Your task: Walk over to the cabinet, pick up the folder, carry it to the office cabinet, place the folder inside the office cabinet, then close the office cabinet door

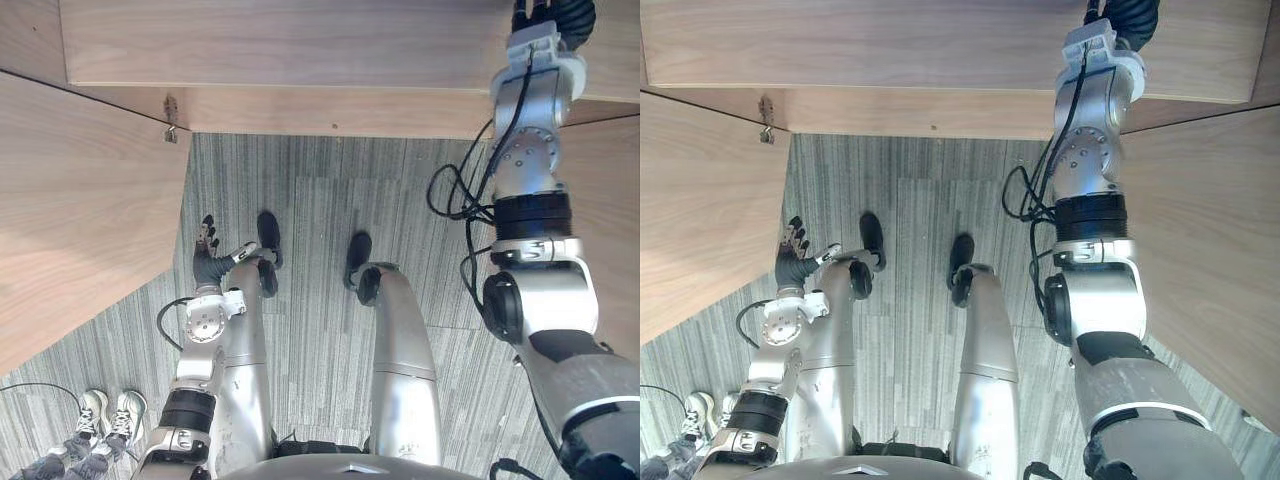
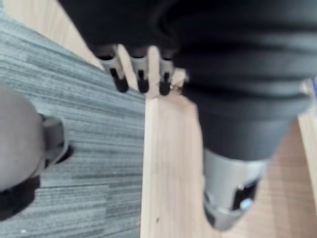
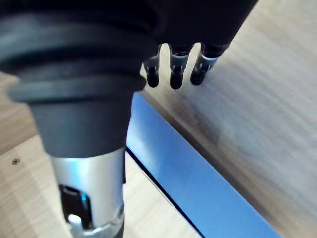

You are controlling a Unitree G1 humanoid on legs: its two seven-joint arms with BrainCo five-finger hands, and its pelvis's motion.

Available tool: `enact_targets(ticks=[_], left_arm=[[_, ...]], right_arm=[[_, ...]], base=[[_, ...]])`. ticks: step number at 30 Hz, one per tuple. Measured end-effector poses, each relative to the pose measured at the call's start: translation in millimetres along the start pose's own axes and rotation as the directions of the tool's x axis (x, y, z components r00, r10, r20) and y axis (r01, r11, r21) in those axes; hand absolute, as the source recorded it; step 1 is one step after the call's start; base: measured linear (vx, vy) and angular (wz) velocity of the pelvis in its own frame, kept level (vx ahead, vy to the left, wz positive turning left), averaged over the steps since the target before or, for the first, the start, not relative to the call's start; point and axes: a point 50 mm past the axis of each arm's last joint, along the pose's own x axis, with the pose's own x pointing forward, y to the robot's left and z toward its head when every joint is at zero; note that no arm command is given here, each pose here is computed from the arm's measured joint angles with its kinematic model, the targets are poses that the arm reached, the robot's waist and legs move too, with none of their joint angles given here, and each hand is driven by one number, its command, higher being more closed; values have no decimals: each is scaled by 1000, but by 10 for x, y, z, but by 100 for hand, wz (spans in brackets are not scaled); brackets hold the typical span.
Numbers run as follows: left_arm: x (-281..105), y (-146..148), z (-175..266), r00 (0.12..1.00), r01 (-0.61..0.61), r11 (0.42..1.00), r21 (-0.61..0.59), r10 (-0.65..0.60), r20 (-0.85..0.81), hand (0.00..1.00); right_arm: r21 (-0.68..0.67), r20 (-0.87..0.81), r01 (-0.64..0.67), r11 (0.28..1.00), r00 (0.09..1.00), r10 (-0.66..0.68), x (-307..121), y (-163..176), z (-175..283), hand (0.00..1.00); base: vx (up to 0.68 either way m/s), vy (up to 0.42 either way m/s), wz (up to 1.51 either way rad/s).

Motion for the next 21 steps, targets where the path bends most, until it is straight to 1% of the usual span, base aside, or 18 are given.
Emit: enact_targets(ticks=[5,6,10,12,13,15,17,18,20,21], left_arm=[[20,65,13,1000,-5,1000,25,5,6,0],[25,76,17,1000,-5,1000,23,4,7,0],[52,104,29,1000,-1,1000,24,1,6,0],[99,130,82,1000,-2,999,36,1,23,0],[114,142,100,1000,-4,999,40,3,29,0],[193,162,193,998,-14,999,42,11,56,0],[247,160,248,997,-12,999,48,9,72,0],[304,181,298,996,-21,998,51,17,82,0],[357,203,352,995,-34,998,47,29,93,0],[393,206,408,994,-34,998,49,28,108,0]], right_arm=[[-59,-21,-11,998,1000,10,9,-30,-22,0],[-111,-18,-27,993,1000,25,5,-61,-14,0],[-204,-14,-47,978,999,45,4,-151,32,0],[-289,-16,-52,956,999,50,-30,-242,12,0],[-309,-19,-58,949,998,55,-40,-260,1,0],[-391,-21,-87,916,996,85,-97,-289,-3,0],[-427,-18,-108,898,994,111,-134,-279,2,0],[-481,-13,-129,867,990,140,-152,-252,9,0],[-531,-3,-147,834,985,172,-168,-218,40,0],[-604,12,-155,781,979,203,-192,-196,83,0]], base=[[-2,15,-3],[0,0,0],[-9,15,-5],[-6,13,-2],[0,0,0],[-11,6,-5],[-14,1,-5],[-17,1,-4],[-18,3,-5],[-18,4,-6]])
